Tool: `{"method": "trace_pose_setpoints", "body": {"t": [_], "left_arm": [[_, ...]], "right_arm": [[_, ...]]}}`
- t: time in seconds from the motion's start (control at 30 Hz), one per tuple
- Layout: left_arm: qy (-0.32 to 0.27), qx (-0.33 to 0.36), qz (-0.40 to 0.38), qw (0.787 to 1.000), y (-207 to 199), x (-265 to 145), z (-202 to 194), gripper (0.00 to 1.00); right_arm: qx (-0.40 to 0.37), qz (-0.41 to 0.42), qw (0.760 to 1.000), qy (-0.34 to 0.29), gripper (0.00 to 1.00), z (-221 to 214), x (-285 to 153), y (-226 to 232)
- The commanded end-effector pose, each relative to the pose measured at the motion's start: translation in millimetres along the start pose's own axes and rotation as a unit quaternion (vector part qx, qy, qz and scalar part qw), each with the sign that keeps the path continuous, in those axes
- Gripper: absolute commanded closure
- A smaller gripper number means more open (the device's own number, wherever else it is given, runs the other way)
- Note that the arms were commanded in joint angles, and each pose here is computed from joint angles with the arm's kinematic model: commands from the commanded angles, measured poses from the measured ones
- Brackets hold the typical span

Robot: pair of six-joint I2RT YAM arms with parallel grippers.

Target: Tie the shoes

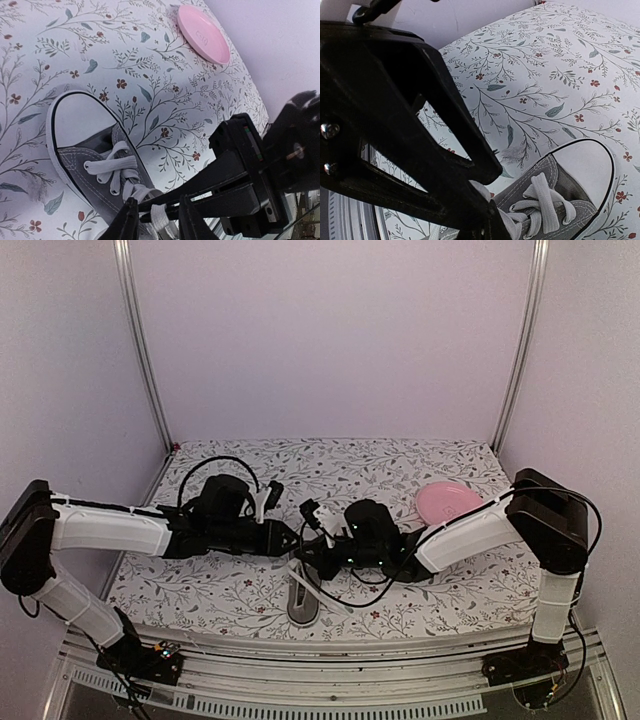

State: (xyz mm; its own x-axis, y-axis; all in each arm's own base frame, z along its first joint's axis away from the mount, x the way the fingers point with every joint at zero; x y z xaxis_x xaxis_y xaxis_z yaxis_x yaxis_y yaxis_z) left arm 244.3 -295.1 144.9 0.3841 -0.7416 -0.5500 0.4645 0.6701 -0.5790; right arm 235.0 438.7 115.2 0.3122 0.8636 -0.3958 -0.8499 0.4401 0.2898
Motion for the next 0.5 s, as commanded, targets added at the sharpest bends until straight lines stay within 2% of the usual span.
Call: {"method": "trace_pose_setpoints", "body": {"t": [0.0, 0.1, 0.17, 0.2, 0.23, 0.3, 0.37, 0.47], "left_arm": [[-0.011, -0.005, -0.016, 1.000, 0.6, 4.6, 6.9, 0.74], [-0.011, -0.007, -0.021, 1.000, 0.9, 8.3, 6.3, 0.84], [-0.012, -0.010, -0.021, 1.000, 2.1, 9.6, 6.4, 1.00], [-0.013, -0.011, -0.017, 1.000, 3.5, 9.4, 6.2, 1.00], [-0.015, -0.013, -0.015, 1.000, 4.5, 8.6, 6.3, 1.00], [-0.018, -0.017, -0.013, 1.000, 6.4, 6.5, 5.2, 1.00], [-0.017, -0.022, -0.012, 1.000, 8.1, 4.6, 2.3, 1.00], [-0.015, -0.026, -0.014, 0.999, 8.0, 2.2, -1.0, 1.00]], "right_arm": [[-0.007, 0.009, 0.999, -0.031, 0.98, 16.9, -3.9, 1.4], [-0.007, 0.010, 0.999, -0.033, 0.98, 17.8, -4.0, 1.9], [-0.007, 0.007, 0.999, -0.034, 0.97, 19.4, -5.2, 1.4], [-0.007, 0.005, 0.999, -0.036, 0.91, 22.0, -6.7, 1.4], [-0.006, 0.003, 0.999, -0.035, 0.71, 23.4, -9.0, 2.1], [-0.008, -0.002, 0.999, -0.037, 0.48, 29.7, -17.6, 3.9], [-0.013, -0.005, 0.999, -0.042, 0.38, 35.7, -30.3, 6.7], [-0.016, -0.008, 0.999, -0.039, 0.32, 35.5, -53.1, 10.3]]}}
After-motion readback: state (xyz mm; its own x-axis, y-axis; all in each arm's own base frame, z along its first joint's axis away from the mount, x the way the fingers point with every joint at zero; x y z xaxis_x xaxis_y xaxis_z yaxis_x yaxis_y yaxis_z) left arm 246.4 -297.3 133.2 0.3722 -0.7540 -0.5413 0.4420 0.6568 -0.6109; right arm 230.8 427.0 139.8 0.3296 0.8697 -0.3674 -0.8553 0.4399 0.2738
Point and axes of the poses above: each gripper's point midway between its finger pads, its own x axis out along the fingers, its own y axis along the line the jaws close on, z = x × y, the point moved 4 cm from there along -x, back along the fingers
